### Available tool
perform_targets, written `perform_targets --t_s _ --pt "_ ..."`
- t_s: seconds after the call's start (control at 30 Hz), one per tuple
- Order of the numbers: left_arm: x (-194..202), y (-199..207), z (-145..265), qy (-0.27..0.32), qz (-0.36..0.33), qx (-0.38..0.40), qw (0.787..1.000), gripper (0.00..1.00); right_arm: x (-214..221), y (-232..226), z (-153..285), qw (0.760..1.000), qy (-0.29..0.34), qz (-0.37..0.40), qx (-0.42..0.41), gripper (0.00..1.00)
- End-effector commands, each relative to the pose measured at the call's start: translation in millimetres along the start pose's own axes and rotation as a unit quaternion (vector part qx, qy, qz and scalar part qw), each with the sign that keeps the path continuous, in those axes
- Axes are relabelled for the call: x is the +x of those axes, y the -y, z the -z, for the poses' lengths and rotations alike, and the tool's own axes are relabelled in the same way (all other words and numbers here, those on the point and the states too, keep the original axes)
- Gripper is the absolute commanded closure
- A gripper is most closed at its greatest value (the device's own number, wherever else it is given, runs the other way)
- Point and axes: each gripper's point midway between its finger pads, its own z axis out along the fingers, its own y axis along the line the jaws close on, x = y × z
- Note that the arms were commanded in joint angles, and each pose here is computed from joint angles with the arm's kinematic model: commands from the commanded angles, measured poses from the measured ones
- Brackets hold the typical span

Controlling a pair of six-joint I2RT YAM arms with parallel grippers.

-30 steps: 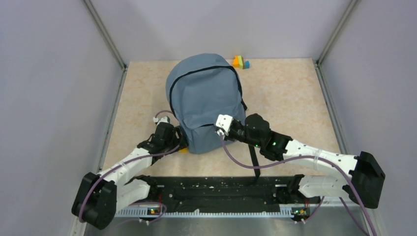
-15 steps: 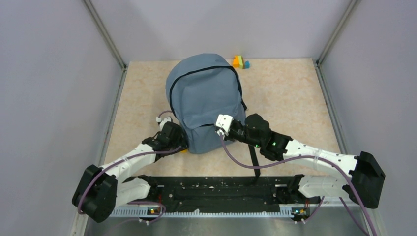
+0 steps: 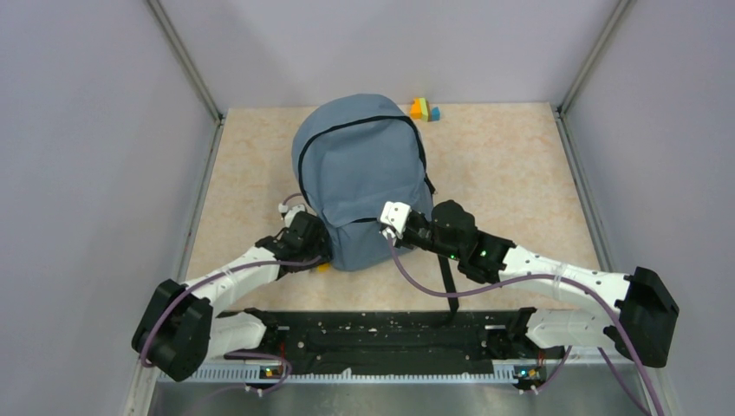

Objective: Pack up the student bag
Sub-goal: Pick up the stationery from the center of the board.

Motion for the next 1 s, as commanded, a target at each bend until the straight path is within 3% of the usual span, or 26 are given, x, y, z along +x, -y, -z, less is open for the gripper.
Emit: perform_targets --t_s 0.0,0.23,0.43,0.7,0.83,0.97 --pt "7 -3 1 -0.014 -0.013 -0.008 1.000 0.49 -47 19 2 0.997 0.072 0.000 0.024 1.00" --pt "-4 6 18 0.013 0.020 0.023 0.999 0.69 -45 18 -1 0.997 0.068 0.001 0.022 1.00" --pt "-26 10 49 0.072 0.048 0.058 0.995 0.89 -44 16 -2 0.998 0.066 0.001 0.019 1.00" --pt "-54 28 106 0.135 0.016 0.144 0.980 0.99 -45 16 -1 0.998 0.067 0.000 0.018 1.00" --pt "-78 56 176 0.203 -0.079 0.253 0.943 1.00 -47 9 3 0.997 0.078 0.010 -0.002 1.00" --pt "-88 96 259 0.240 -0.173 0.385 0.874 0.99 -54 -5 10 0.994 0.098 0.022 -0.040 1.00"
